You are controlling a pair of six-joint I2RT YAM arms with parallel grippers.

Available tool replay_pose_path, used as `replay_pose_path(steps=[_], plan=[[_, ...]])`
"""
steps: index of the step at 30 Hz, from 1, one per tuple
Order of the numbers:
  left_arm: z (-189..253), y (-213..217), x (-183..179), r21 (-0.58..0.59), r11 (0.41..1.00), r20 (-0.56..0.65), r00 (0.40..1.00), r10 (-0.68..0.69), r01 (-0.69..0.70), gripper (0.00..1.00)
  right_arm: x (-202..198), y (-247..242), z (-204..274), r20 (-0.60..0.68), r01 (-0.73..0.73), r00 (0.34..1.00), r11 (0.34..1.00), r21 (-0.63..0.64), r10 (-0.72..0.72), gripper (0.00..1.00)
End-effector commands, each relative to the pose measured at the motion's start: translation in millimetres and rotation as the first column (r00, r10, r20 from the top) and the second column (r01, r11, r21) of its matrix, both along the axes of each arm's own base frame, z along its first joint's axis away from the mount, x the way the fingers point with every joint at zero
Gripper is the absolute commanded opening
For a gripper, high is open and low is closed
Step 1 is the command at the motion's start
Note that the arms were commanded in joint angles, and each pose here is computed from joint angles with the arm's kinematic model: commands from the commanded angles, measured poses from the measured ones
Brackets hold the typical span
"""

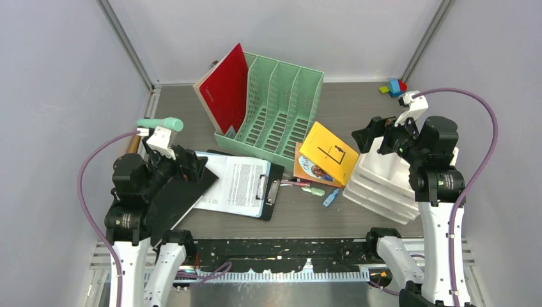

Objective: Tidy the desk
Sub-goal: Pick up the book from the center of the board.

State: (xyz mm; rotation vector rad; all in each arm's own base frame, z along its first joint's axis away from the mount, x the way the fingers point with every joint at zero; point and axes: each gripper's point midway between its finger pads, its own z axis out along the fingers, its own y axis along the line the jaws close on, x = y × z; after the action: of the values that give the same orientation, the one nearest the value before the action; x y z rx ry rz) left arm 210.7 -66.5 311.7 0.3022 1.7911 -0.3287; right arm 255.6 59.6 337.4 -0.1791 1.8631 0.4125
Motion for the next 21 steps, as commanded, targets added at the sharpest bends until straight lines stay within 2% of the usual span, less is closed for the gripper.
replay_pose_path(steps=[1, 12, 21], plan=[[4.6, 0.7, 3.0, 0.005, 1.000, 0.036, 0.999, 0.001, -0.001, 0.99, -0.9, 1.5, 15.4, 0.055, -0.011, 0.998, 1.000, -0.010, 0.011, 1.00], [-0.9, 2.1, 2.5, 0.013, 1.000, 0.028, 1.000, 0.005, -0.006, 0.99, -3.9, 4.7, 20.9, 0.056, -0.040, 0.998, 0.999, -0.027, 0.041, 1.00], [-7.8, 2.5, 3.3, 0.039, 0.999, 0.012, 1.000, -0.006, 0.005, 0.99, 9.5, 9.4, 35.2, 0.074, -0.092, 0.992, 0.985, -0.146, 0.103, 0.96]])
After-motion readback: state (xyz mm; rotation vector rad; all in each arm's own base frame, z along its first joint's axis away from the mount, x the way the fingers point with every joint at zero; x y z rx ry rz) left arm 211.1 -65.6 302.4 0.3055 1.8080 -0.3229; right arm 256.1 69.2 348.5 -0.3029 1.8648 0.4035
